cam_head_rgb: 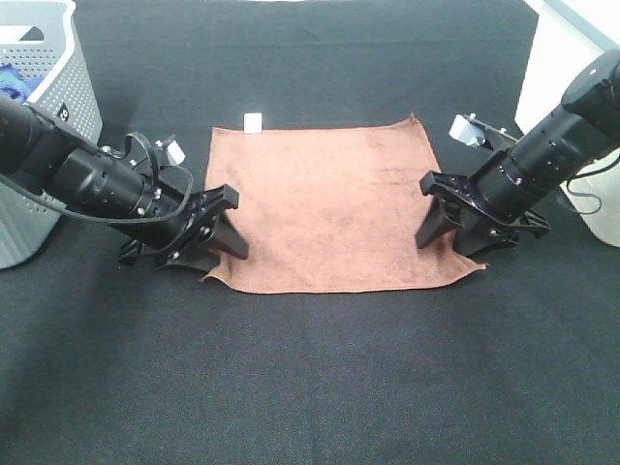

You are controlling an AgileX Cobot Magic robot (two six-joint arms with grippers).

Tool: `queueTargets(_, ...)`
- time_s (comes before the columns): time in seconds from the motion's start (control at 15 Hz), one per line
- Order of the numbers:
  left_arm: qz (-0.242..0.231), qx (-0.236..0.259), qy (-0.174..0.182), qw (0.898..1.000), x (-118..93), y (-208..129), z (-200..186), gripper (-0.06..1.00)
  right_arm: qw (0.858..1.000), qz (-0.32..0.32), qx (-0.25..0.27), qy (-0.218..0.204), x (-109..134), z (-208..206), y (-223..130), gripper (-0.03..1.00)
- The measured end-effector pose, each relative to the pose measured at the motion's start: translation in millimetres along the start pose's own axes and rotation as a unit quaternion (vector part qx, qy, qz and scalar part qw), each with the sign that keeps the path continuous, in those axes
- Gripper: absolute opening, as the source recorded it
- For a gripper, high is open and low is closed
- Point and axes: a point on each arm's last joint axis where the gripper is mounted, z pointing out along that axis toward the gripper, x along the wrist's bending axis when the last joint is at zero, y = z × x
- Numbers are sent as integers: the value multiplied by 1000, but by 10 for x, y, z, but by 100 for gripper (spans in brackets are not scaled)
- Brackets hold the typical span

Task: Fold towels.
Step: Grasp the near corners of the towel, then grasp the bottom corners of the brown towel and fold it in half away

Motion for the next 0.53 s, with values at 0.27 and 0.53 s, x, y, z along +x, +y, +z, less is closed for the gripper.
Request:
queueTargets(0.27,1,14,0,1000,14,-30,25,1,1000,25,0,-15,-48,25,30,1)
queueTargets(0.53,34,48,18,998,-83,-71,-172,0,999,33,12,-3,42,-144,17,0)
